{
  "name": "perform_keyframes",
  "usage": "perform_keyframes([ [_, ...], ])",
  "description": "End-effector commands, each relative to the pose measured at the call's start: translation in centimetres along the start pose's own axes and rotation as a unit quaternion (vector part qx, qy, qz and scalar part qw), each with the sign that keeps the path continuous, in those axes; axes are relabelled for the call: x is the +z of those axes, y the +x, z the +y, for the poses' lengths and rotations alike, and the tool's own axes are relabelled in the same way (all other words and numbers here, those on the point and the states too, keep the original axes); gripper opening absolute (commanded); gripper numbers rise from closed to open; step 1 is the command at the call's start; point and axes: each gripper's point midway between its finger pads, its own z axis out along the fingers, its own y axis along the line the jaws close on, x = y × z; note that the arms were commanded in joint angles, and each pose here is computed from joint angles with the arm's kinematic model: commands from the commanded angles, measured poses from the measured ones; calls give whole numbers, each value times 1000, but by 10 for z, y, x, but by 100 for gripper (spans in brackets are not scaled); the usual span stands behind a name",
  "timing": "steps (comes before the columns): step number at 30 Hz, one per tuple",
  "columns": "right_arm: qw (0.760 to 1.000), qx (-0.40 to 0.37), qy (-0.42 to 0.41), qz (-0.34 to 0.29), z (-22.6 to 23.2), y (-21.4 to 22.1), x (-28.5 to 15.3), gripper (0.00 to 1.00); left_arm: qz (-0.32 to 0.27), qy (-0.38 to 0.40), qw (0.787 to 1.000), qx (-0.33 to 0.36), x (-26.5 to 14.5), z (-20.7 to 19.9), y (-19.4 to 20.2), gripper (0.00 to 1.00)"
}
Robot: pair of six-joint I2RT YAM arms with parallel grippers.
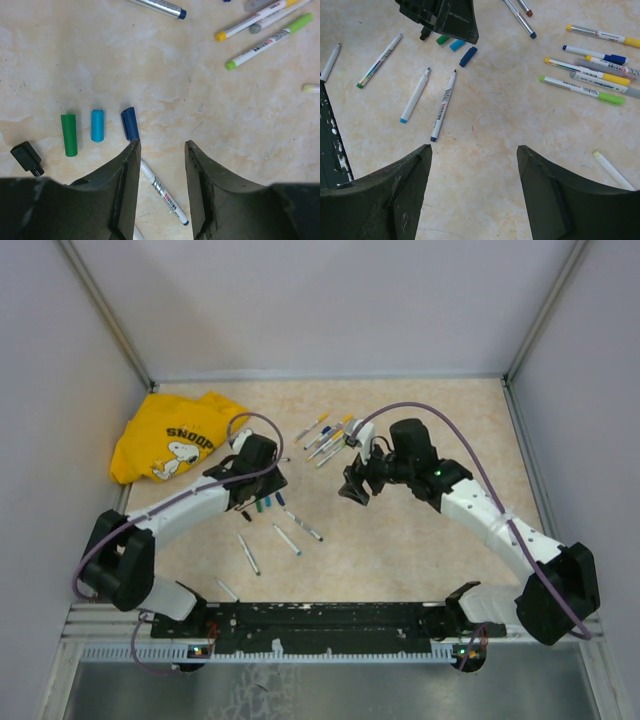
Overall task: Open the pen caps
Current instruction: Place the pen cap at the center of the board, then pick up the pen from the center of the board.
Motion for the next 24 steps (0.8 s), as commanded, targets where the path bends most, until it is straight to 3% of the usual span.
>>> perform_keyframes([
  [1, 1000, -7, 12, -25, -7, -12, -8, 69, -29, 64, 997, 21, -24, -13, -14, 47],
  [7, 1000, -4, 15, -22, -11, -9, -7, 69, -84, 176, 979, 66, -55, -31, -23, 56],
  [14, 1000, 1, 11, -22, -15, -6, -8, 69, -169, 297, 927, 152, -94, -52, -34, 64],
  [17, 1000, 6, 13, -22, -20, -4, -10, 69, -216, 325, 902, 185, -110, -52, -40, 69],
  [21, 999, 7, 24, -24, -28, -4, -14, 69, -269, 347, 873, 214, -129, -49, -46, 84],
  [24, 999, 6, 39, -26, -35, -8, -19, 69, -303, 329, 865, 227, -135, -41, -55, 93],
])
